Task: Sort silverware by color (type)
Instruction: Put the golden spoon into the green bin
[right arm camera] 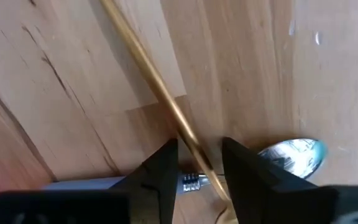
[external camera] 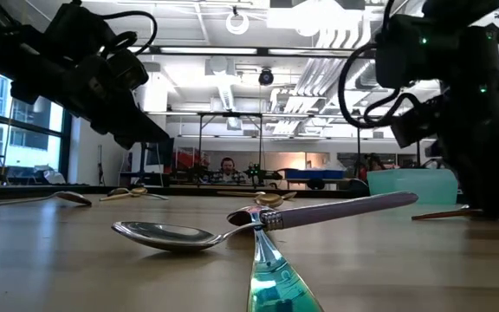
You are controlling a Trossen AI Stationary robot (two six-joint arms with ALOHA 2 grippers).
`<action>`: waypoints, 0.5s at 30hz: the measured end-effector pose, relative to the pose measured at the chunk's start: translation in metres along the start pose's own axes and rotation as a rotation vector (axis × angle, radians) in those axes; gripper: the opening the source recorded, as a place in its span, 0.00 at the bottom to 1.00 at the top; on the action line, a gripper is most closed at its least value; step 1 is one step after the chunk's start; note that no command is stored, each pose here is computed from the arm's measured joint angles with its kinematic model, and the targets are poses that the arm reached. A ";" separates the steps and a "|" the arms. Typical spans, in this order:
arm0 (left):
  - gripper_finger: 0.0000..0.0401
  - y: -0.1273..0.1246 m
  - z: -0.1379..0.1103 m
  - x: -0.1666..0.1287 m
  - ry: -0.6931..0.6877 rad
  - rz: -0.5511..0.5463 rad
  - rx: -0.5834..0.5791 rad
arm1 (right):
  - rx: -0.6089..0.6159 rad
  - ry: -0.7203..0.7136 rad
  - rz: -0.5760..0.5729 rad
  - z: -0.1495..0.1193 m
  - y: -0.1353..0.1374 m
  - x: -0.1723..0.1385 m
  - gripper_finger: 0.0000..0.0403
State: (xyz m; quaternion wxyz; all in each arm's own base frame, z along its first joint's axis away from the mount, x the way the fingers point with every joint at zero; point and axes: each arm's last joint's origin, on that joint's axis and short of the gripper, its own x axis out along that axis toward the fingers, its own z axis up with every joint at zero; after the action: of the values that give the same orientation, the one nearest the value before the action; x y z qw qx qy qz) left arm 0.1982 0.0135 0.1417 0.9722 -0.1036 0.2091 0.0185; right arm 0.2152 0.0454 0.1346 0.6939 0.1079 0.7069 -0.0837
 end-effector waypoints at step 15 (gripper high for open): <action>0.00 0.005 0.006 -0.001 -0.061 0.027 -0.060 | -0.024 0.008 0.011 0.001 -0.014 0.006 0.02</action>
State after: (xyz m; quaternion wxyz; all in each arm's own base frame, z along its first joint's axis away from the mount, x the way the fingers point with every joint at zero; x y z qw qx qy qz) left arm 0.1998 0.0195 0.1465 0.9743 -0.1292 0.1800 0.0412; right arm 0.2126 0.0321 0.1279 0.6926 0.1039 0.7102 -0.0711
